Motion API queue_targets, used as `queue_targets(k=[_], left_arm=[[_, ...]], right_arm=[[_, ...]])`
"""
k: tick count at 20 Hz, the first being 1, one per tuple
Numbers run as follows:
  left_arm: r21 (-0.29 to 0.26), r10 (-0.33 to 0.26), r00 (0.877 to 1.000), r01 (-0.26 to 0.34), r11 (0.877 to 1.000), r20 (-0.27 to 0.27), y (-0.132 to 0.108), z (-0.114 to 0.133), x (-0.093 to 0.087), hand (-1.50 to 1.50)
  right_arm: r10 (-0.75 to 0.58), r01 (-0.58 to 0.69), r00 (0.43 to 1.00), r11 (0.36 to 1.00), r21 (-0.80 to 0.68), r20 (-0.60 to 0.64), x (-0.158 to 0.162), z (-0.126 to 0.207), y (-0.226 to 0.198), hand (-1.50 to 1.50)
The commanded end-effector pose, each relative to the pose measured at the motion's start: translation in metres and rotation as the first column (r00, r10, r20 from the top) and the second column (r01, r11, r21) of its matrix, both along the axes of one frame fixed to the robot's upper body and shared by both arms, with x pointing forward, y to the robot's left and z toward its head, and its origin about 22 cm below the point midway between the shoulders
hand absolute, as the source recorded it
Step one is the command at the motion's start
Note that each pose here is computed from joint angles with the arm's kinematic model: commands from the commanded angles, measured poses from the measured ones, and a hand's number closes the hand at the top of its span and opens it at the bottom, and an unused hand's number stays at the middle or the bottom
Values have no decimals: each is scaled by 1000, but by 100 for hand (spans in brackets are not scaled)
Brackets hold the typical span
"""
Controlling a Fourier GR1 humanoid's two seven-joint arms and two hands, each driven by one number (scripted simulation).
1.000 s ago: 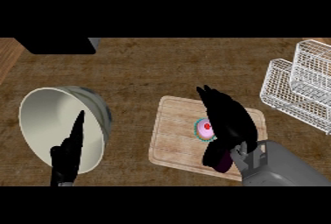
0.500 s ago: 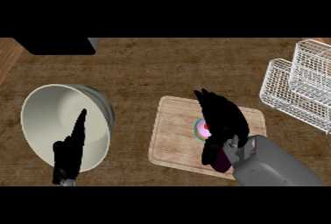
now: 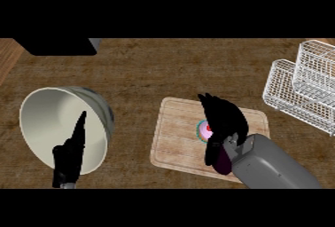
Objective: Pick the cupcake from the cutting board and place it in the tiered basket
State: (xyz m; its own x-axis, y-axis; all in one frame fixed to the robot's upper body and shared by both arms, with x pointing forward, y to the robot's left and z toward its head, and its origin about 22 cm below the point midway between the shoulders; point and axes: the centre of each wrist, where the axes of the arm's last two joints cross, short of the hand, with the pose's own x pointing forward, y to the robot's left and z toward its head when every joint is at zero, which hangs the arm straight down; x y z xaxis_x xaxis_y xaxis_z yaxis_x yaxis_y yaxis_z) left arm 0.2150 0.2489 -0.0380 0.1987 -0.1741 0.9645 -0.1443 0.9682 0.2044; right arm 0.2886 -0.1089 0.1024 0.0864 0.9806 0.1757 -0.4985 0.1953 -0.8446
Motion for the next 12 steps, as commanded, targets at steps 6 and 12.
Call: queue_targets(k=[6,12], left_arm=[[-36,-14,997,12,999,-78,0,-15,-4,0],[-16,3,996,-4,1000,-87,13,-17,-15,0]], right_arm=[[-90,82,992,993,-80,-91,8,-13,7,-150],[-91,84,990,995,-62,-106,7,-34,-8,150]])
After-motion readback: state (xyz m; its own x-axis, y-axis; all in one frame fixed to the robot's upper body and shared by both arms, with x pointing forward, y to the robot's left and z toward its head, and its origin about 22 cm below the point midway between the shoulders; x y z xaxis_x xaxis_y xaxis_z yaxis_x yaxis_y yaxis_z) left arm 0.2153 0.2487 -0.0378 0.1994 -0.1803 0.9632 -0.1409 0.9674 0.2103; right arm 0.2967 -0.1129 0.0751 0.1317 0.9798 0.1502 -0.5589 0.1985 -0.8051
